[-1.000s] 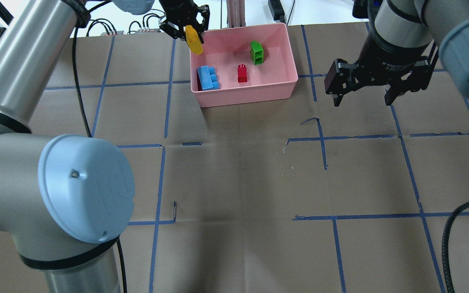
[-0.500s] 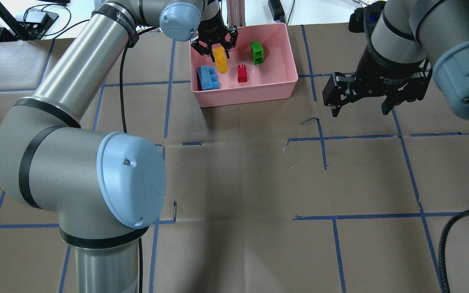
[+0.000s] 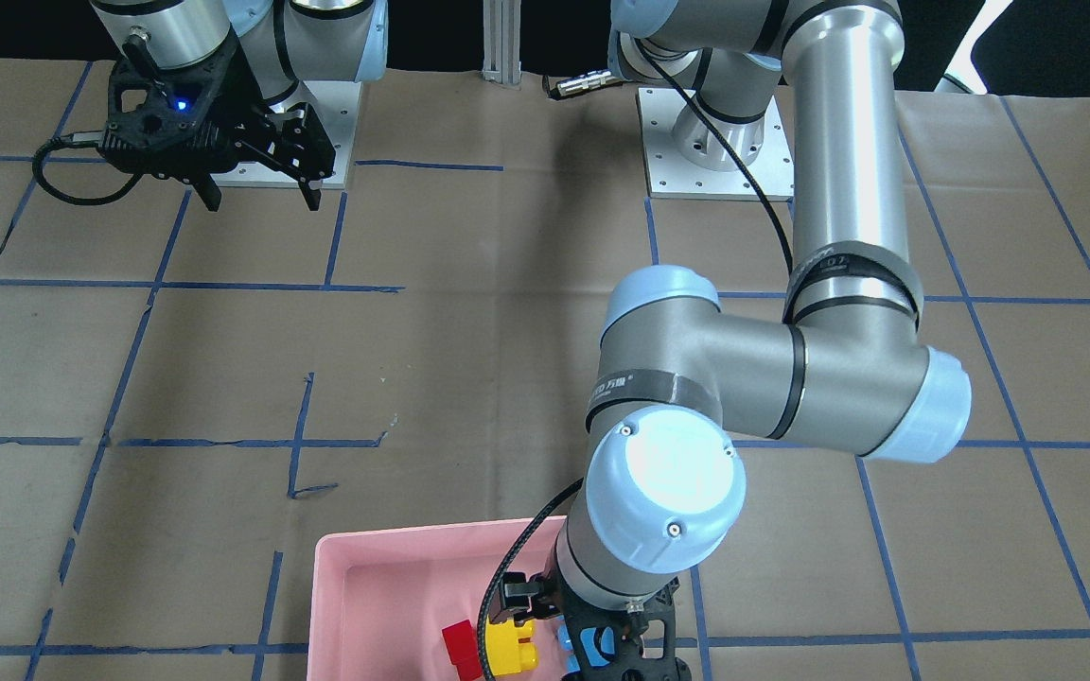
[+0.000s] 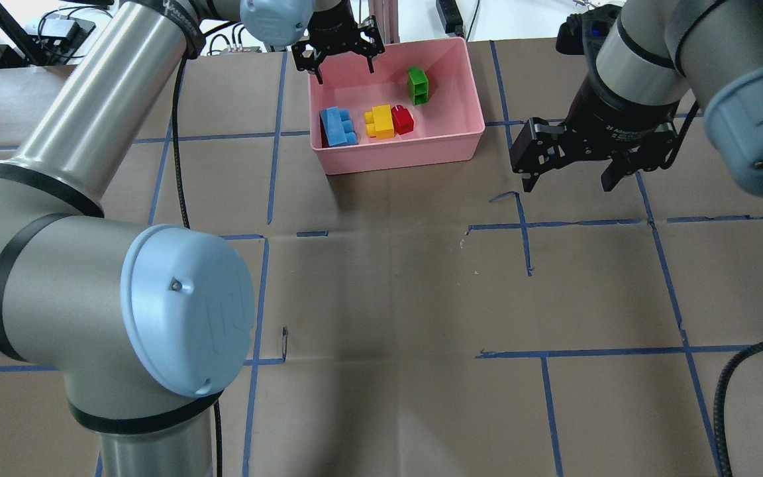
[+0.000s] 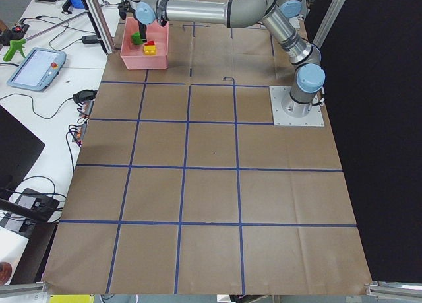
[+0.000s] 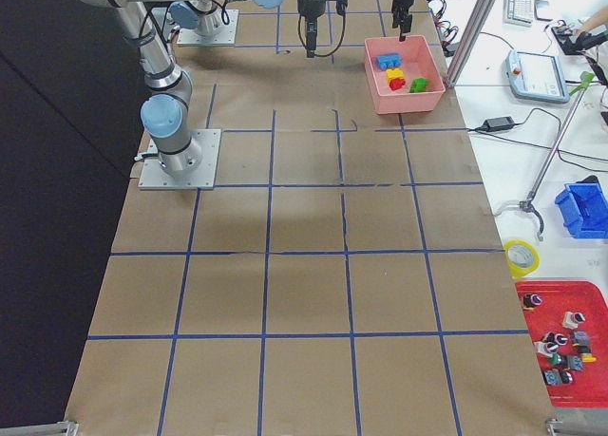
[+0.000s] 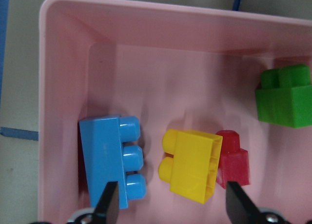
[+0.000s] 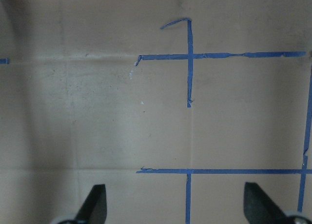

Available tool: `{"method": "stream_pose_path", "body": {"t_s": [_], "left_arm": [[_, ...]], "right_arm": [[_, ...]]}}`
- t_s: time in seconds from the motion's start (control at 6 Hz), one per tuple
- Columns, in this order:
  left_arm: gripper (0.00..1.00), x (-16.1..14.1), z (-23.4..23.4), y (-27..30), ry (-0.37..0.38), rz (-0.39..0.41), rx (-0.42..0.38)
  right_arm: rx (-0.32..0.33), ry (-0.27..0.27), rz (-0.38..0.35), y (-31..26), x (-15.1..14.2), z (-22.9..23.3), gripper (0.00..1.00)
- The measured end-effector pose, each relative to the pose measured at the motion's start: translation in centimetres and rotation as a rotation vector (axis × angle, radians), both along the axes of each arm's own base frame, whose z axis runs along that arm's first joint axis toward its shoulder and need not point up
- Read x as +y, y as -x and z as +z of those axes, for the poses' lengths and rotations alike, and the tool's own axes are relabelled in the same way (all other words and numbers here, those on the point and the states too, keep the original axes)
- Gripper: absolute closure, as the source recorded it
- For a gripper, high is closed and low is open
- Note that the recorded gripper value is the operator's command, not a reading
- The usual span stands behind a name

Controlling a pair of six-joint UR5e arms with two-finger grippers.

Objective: Put all blocks into box

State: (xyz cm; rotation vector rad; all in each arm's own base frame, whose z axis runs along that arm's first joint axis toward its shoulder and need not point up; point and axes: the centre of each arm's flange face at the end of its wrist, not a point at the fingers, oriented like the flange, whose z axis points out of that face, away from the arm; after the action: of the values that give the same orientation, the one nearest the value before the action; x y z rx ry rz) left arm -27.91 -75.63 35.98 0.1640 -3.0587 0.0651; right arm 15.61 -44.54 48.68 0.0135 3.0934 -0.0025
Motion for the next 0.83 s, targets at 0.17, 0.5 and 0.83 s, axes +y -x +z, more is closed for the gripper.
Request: {"method": "stream_pose_path", "body": {"t_s": [0.17, 0.5, 0.83], "left_arm": [[0.0, 2.6, 4.0, -2.5, -0.035, -0.045, -0.014], [0.0, 10.8, 9.5, -9.5, -0.085, -0.157, -0.023], [0.0, 21.3, 11.7, -13.7, -0.097, -0.241, -0.071]], "right_arm": [[0.001, -0.001, 0.001, 0.0, 0.0, 0.0, 0.0], [0.0, 0.002, 0.003, 0.0, -0.3, -0.2, 0.0], [-0.007, 0.009, 0.003, -0.1, -0.6, -0.3, 0.0]]}}
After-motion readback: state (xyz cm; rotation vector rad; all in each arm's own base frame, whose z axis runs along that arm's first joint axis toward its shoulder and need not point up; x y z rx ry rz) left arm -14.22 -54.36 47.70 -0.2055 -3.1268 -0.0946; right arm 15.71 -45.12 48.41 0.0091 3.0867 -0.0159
